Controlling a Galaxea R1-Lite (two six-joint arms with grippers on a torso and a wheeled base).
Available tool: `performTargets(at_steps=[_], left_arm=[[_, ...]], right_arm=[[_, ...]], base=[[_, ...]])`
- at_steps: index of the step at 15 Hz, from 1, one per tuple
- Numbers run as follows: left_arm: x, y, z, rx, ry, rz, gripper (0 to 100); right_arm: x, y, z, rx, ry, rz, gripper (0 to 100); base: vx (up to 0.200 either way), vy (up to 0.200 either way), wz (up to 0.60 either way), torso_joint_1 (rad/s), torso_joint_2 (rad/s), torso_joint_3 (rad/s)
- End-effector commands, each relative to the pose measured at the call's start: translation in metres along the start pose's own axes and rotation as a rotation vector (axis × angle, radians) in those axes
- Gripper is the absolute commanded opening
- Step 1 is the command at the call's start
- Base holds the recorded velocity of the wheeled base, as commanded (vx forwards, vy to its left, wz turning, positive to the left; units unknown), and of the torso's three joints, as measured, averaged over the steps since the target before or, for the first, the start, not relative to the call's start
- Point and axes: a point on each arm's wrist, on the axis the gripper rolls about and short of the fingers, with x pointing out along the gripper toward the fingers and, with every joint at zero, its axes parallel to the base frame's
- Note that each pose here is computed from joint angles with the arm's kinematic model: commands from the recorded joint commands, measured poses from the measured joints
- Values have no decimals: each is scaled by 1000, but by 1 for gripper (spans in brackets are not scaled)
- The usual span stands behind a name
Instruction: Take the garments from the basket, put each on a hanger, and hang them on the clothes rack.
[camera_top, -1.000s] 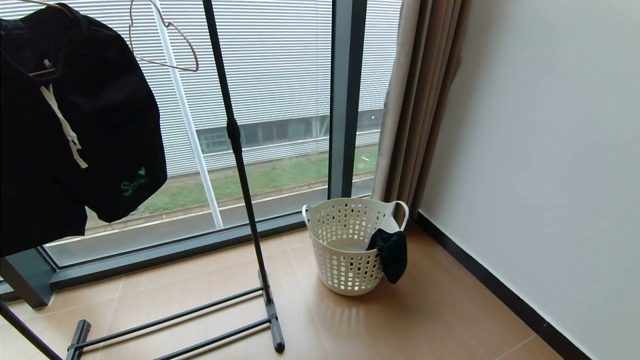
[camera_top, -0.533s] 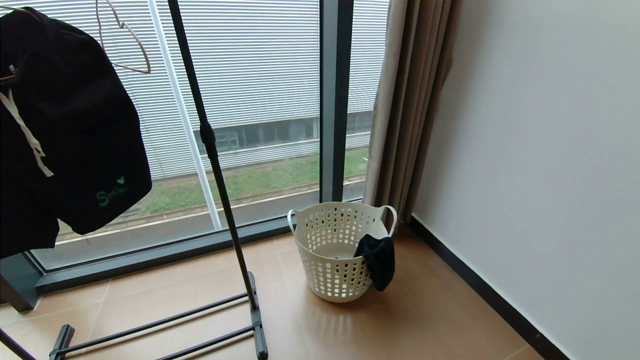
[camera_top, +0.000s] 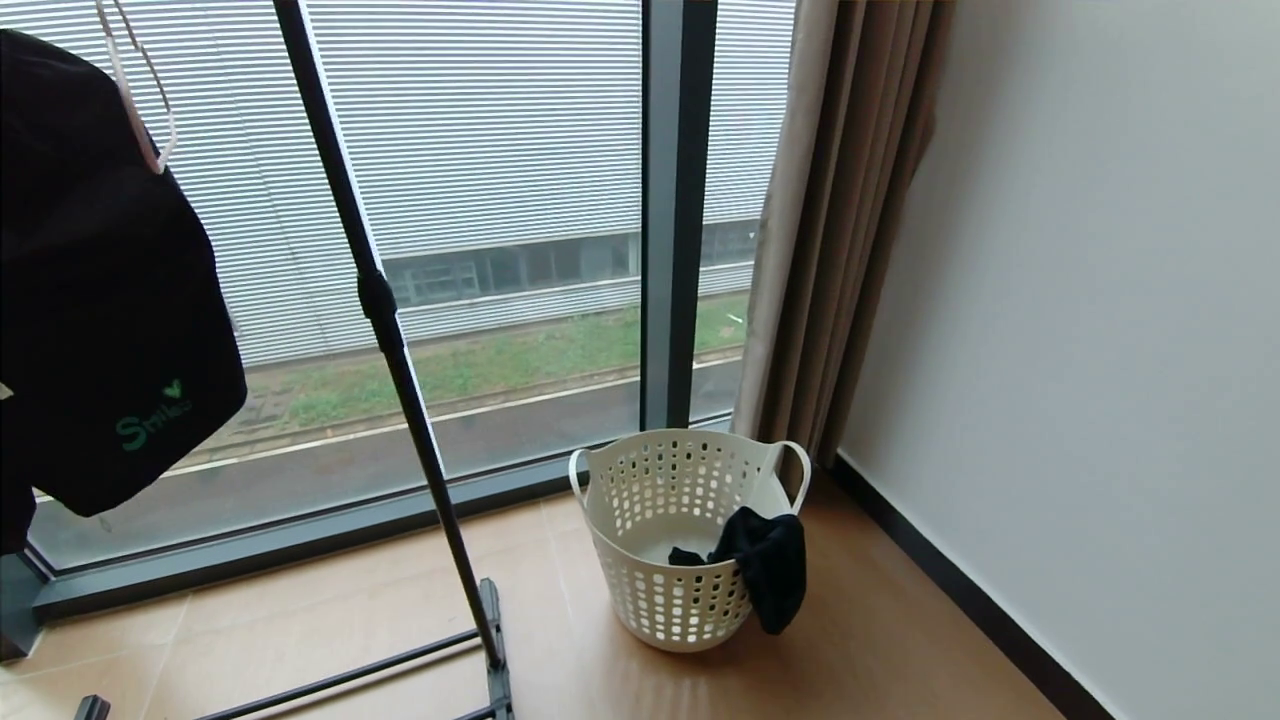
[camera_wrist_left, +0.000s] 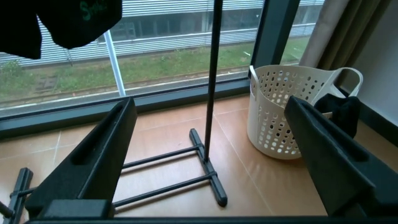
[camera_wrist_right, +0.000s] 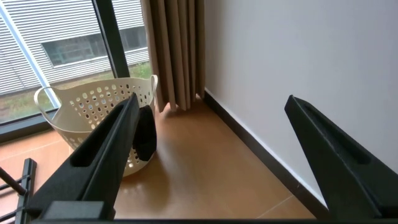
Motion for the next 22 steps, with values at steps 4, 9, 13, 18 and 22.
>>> performTargets(at_steps=[4,9,13,18,22], left_arm=[[0,0,0,-4,0,0,100],[0,0,0,-4,0,0,100],[0,0,0,-4,0,0,100],[0,0,0,-1,0,0,100],[0,0,0,2,0,2,100]], right_arm=[[0,0,0,0,-1,0,100],[0,0,0,0,-1,0,100],[0,0,0,0,-1,0,100],[0,0,0,0,-1,0,100],[0,0,0,0,-1,0,100]], base=[[100,-100,0,5,6,2],[200,0,0,0,2,4],[100,200,0,2,0,0],[0,80,0,3,1,0],[0,0,0,0,0,0]])
